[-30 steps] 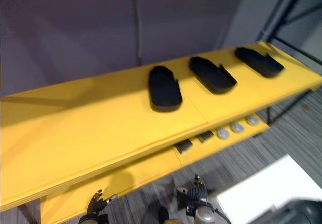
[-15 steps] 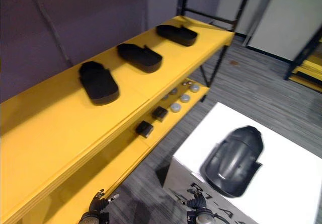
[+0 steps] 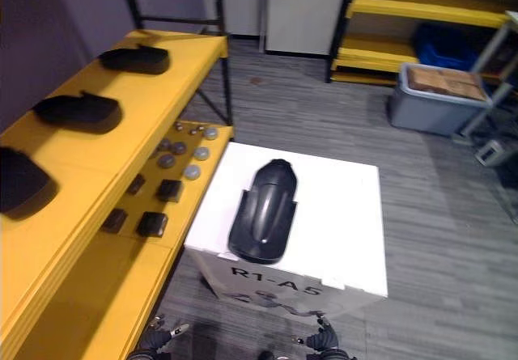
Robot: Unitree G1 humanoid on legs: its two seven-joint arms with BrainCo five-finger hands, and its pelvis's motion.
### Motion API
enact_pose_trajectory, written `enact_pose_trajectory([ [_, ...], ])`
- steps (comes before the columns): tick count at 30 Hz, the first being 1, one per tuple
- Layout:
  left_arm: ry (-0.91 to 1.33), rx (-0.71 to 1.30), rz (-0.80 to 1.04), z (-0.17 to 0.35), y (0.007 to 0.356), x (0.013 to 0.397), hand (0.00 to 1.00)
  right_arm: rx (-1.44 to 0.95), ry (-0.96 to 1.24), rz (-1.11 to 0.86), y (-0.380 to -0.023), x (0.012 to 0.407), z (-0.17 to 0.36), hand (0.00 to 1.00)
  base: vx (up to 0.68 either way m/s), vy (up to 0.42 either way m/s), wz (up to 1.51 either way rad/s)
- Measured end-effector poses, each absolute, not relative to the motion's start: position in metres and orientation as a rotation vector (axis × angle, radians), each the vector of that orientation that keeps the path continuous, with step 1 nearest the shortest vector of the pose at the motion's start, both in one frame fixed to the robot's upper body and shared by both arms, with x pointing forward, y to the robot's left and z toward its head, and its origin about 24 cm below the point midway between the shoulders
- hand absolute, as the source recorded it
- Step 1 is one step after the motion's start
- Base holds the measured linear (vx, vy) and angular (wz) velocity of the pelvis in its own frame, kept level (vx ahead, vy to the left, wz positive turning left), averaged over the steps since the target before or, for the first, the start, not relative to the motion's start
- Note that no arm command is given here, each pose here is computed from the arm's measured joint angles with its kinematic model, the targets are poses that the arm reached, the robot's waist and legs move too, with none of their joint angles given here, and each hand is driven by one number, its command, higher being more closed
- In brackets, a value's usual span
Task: Walk over and take plastic housings, then place them on the shelf
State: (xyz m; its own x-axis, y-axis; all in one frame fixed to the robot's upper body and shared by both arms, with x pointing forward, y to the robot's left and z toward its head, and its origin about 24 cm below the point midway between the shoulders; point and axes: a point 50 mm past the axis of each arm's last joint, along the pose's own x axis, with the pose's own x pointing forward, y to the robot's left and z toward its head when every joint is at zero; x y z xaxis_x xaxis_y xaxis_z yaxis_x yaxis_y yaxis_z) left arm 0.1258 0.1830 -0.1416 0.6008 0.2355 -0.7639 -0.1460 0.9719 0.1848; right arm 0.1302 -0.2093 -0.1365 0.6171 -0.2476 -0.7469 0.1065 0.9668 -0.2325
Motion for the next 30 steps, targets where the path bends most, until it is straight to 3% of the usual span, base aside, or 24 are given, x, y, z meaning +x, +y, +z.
enact_pose_trajectory([
  [7,0.896,0.089,0.227,-0.142,0.182,0.126,0.00,-0.124,0.870,-0.268,-0.216,0.128,-0.134,0.00,0.08,0.086,-0.43],
  [13,0.914,0.119,0.275,-0.142,0.202,0.116,0.00,-0.073,0.699,-0.502,-0.259,0.144,-0.104,0.00,0.14,0.158,-0.05],
  [18,0.918,0.119,0.324,-0.141,0.215,0.108,0.00,-0.164,0.438,-0.687,-0.311,0.147,-0.045,0.00,0.05,0.034,-0.02],
  [22,0.940,0.078,0.323,-0.144,0.207,0.098,0.00,-0.255,0.185,-0.753,-0.328,0.151,0.015,0.00,-0.03,-0.009,-0.04],
  [27,0.962,0.054,0.305,-0.147,0.200,0.091,0.00,-0.263,0.021,-0.682,-0.313,0.167,0.044,0.00,-0.10,-0.012,-0.07],
  [30,0.968,0.060,0.296,-0.148,0.200,0.089,0.00,-0.248,-0.059,-0.516,-0.278,0.187,0.053,0.00,-0.12,-0.002,-0.03],
])
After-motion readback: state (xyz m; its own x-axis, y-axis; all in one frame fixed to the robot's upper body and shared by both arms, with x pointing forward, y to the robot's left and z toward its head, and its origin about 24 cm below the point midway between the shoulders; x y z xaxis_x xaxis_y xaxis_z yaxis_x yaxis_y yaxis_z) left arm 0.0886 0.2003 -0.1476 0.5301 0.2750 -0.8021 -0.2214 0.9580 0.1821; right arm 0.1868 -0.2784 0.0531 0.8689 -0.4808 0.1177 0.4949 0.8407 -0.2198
